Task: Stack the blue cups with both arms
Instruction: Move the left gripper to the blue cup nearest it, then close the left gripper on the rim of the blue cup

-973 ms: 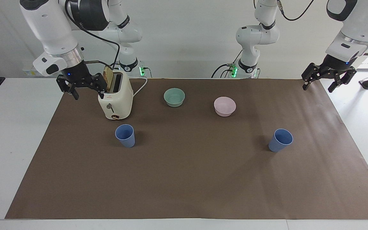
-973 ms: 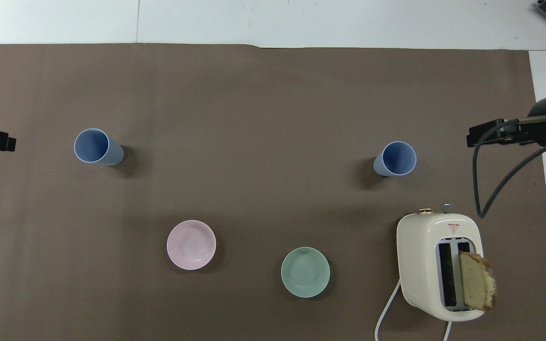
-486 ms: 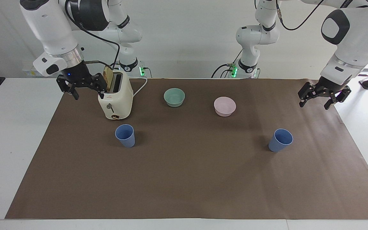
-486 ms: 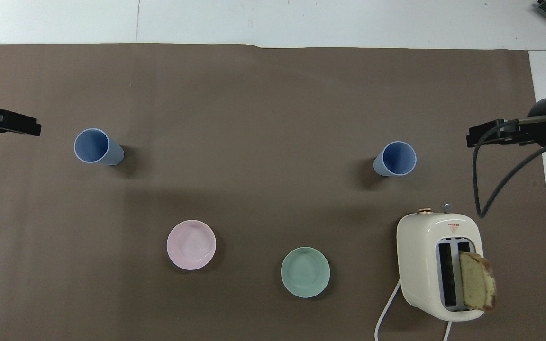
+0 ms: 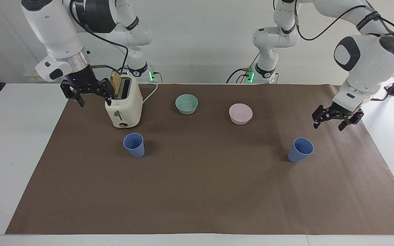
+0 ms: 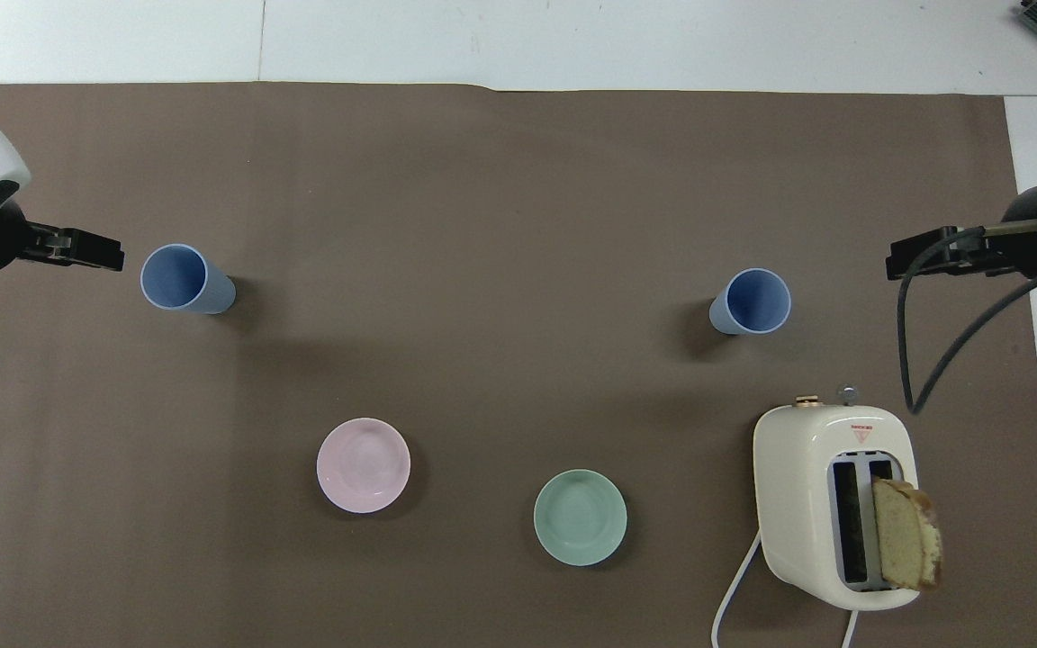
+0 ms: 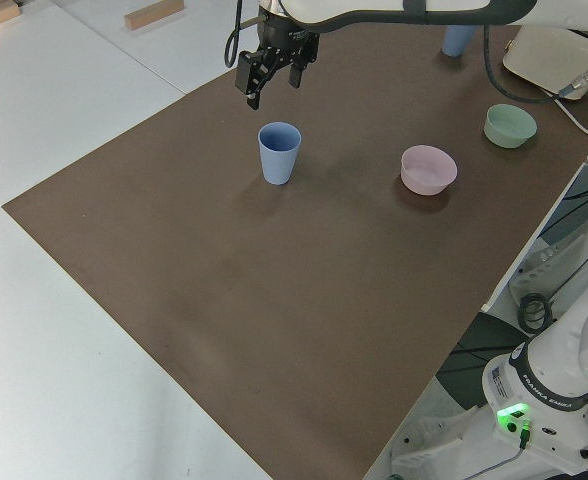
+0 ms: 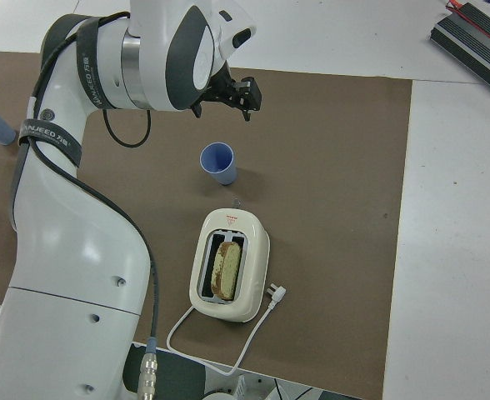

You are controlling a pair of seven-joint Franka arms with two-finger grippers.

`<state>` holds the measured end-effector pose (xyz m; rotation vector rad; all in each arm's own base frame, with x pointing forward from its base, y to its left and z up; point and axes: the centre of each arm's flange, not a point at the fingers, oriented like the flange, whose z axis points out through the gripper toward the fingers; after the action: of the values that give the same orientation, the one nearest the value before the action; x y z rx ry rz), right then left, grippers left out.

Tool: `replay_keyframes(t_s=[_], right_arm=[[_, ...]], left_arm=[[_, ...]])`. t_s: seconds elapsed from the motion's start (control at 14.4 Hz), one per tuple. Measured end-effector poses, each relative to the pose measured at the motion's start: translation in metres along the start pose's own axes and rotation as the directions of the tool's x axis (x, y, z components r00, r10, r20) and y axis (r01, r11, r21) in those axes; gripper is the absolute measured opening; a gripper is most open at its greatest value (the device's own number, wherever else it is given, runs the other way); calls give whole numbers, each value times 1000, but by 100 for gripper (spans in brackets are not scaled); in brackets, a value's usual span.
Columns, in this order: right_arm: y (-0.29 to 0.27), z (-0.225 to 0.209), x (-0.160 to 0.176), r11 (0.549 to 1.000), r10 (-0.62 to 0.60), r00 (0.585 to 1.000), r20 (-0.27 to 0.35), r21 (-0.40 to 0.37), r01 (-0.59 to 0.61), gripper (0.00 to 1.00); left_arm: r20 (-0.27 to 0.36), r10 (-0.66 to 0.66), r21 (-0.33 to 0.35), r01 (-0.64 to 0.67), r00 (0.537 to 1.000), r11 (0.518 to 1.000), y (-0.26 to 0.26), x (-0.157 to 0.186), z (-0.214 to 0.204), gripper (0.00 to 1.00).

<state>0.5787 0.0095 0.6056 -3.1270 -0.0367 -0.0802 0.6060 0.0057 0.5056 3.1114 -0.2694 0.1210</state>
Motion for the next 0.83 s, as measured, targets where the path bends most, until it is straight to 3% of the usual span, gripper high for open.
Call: replay_keyframes(t_s=[0.56,0.69,0.83], right_arm=[[0,0,-1,1000,0,1000,2,0,0,100],[0,0,-1,1000,0,1000,2,0,0,100],[0,1,-1,1000,0,1000,3,0,0,100]], left_arm=[[47,0,-7,0,999,1000,1,-10,73,100],[45,-1,-5,1,999,1000,1,-9,80,96],[14,-3,1,3,1000,1000,1,-5,91,82]])
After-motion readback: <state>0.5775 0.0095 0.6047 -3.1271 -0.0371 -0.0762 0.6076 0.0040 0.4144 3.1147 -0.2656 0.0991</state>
